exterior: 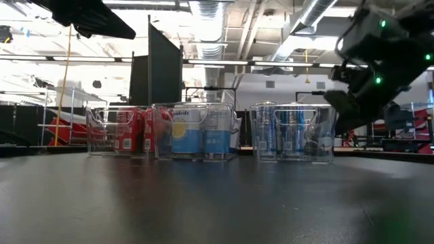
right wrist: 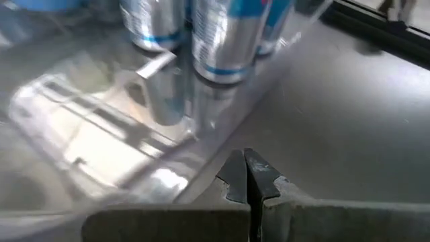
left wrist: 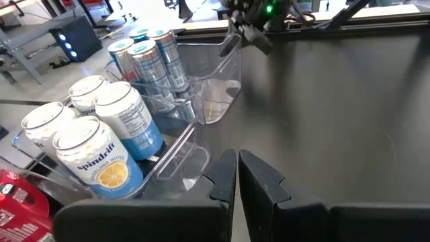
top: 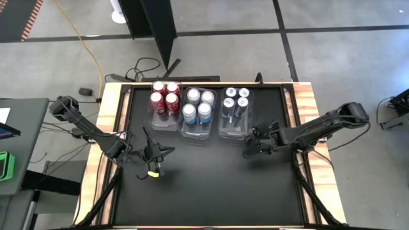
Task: Sort soda cans
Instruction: Adjust the transparent bins and align them together
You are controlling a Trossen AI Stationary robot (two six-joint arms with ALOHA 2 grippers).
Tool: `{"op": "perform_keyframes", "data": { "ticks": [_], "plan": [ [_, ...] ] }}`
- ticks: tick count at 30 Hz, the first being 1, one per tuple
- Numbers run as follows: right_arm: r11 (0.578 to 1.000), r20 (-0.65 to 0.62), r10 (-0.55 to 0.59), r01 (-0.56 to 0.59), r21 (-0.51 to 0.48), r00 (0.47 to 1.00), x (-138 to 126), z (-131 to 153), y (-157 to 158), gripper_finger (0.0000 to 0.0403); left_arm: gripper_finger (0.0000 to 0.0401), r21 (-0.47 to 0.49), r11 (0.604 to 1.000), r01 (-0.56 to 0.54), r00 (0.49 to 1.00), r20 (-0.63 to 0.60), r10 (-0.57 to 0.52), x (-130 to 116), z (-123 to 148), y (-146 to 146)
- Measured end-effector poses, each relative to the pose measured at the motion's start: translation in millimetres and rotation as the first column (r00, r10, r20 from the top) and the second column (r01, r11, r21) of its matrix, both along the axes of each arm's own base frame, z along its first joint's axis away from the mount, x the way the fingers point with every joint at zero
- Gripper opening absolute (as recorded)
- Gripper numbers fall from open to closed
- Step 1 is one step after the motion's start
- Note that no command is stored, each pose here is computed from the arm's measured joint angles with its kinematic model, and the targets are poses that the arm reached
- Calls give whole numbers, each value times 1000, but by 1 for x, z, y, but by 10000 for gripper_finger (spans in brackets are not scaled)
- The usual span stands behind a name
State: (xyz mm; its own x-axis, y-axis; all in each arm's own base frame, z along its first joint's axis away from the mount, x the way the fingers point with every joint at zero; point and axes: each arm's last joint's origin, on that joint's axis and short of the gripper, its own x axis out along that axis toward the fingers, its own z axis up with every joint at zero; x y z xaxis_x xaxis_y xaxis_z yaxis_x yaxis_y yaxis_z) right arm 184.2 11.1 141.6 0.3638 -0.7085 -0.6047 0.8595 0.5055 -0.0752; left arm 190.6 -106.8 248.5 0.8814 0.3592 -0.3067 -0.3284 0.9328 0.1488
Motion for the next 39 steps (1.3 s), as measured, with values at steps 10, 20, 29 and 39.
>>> {"op": "perform_keyframes", "data": {
  "ticks": [10, 20, 29, 39],
  "plan": [
    [986, -61, -143, 137, -97, 988, 5, -40, 0, 0, 16, 0, 1000, -1, 1000, 0, 1, 0, 0, 0],
    [956, -15, -270, 267, -124, 963, 9, -61, -12, 0, 16, 9, 1000, 1, 1000, -3, -1, 0, 0, 0],
    [929, 2, -351, 349, -122, 936, 11, -63, -29, 0, 16, 13, 1000, 1, 1000, -6, -1, 0, 0, 0],
    [929, 11, -352, 351, -119, 936, 12, -63, -29, 0, 16, 14, 1000, -7, 1000, -18, 7, 0, -2, 2]
  ]
}}
